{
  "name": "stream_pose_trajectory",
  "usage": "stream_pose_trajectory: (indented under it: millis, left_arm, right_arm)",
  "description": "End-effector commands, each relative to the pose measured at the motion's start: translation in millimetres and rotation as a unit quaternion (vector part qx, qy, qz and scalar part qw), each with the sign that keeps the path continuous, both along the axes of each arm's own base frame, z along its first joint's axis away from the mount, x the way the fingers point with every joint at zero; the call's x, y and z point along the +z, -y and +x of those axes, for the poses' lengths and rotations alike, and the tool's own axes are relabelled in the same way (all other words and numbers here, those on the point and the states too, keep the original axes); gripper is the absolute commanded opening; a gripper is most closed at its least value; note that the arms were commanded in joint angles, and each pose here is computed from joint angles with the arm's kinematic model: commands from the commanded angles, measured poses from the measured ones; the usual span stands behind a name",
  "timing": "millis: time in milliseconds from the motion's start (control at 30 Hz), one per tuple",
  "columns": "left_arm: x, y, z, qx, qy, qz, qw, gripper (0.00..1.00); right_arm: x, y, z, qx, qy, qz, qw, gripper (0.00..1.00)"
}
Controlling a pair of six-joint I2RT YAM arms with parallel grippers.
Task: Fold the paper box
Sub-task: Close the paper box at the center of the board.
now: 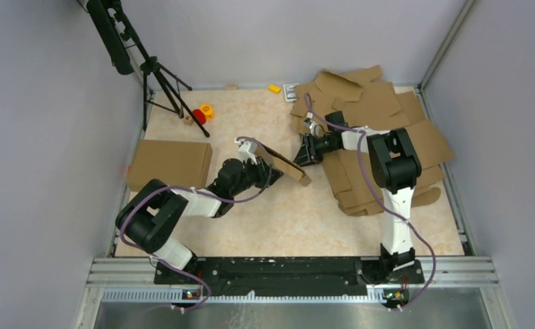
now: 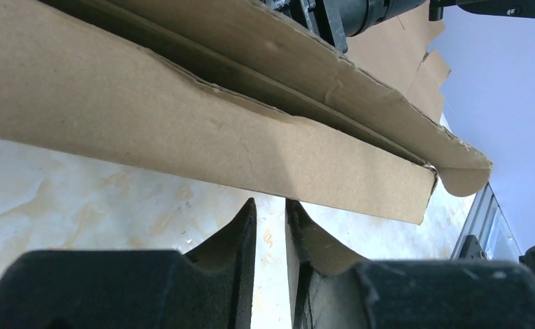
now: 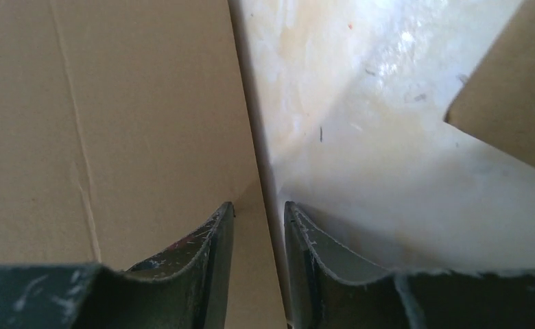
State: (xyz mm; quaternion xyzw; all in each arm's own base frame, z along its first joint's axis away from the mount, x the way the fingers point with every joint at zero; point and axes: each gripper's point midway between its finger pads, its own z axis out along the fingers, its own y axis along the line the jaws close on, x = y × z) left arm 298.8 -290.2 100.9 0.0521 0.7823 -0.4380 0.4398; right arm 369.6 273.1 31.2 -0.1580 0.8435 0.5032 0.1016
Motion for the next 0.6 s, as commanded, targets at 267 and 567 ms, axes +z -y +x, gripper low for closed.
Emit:
stream_pose_trajectory:
  millis: [267, 567]
  left_arm:
    - [21.8, 15.4, 0.8, -0.047, 0.02, -0.005, 0.999, 0.24]
    - [28.8, 8.6, -17.3, -0.067, 0.008, 0.012, 0.998, 0.24]
  right_arm:
    - [19.7, 4.5, -12.7, -0.043, 0.06, -0.082, 0.994, 0.31]
    - [24.4, -12.0, -48.6, -0.027, 0.055, -0.093, 0.994, 0.29]
